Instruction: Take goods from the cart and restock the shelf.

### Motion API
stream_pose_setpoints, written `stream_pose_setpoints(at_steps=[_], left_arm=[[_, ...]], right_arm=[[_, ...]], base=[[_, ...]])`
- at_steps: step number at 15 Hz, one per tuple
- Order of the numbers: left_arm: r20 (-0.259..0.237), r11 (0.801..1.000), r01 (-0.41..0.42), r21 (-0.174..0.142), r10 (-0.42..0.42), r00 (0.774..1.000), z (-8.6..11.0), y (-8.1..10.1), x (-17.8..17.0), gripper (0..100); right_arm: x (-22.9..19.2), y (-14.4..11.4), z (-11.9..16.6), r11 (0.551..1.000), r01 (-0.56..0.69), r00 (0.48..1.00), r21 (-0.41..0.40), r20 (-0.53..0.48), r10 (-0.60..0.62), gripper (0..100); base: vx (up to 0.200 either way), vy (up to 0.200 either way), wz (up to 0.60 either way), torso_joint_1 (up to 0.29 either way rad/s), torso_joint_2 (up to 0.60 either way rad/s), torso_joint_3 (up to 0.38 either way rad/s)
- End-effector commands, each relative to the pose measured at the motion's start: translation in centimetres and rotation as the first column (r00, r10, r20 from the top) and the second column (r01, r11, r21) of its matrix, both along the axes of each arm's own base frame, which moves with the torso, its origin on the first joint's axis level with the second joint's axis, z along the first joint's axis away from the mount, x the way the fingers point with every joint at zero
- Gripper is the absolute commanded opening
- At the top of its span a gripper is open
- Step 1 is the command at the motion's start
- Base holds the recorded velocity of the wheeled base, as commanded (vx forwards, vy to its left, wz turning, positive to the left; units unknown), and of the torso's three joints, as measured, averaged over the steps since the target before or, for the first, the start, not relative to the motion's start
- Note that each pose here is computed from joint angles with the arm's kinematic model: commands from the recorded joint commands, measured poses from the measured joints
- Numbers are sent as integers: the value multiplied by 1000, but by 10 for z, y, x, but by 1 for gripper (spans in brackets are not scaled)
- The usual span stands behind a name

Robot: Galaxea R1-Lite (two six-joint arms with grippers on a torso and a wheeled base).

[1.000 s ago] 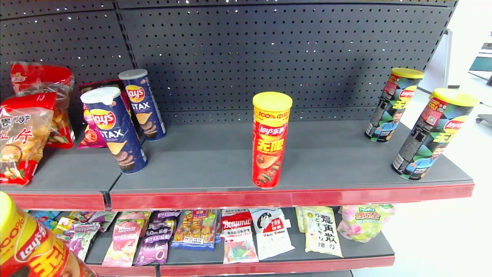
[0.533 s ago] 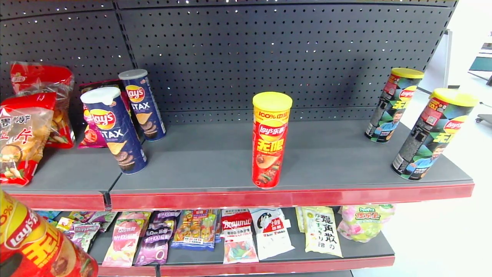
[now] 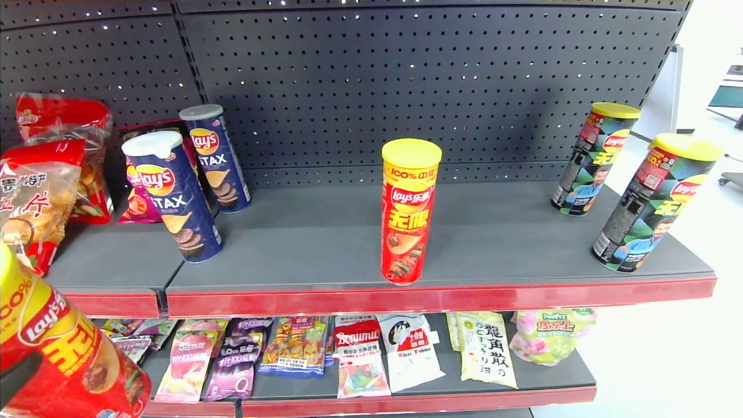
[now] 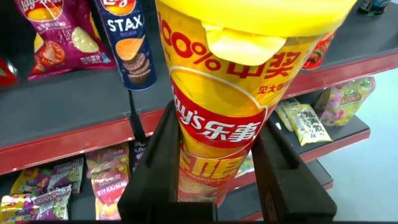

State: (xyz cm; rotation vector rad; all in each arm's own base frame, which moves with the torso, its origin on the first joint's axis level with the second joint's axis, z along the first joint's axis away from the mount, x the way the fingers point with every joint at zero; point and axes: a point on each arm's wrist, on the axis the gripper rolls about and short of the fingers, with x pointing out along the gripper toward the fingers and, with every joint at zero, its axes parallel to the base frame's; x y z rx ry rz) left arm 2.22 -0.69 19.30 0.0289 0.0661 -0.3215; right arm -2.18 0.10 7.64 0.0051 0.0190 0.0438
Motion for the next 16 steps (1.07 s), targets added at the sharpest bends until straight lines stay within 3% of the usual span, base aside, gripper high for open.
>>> stream_pose_setpoints(at_steps=[1, 3, 10, 16], left_arm=[[-17, 1000, 9, -4, -9, 1000, 1, 1, 5, 0], [-14, 1000, 27, -6, -27, 1000, 5, 1, 7, 0], [-14, 1000, 27, -6, -27, 1000, 25, 4, 20, 0], [-61, 1000, 24, -10, -25, 998, 47, 11, 53, 0]], right_arm=[[-1, 0, 0, 1000, -2, 1000, 0, 16, 2, 100], [-1, 0, -1, 1000, -2, 1000, 0, 17, 2, 100], [-1, 0, -1, 1000, -2, 1000, -2, 17, 2, 100], [-1, 0, -1, 1000, -2, 1000, 3, 17, 2, 100]], base=[[0, 0, 0, 0, 0, 0], [0, 0, 0, 0, 0, 0], [0, 0, -600, 6, 2, 0], [0, 0, 0, 0, 0, 0]])
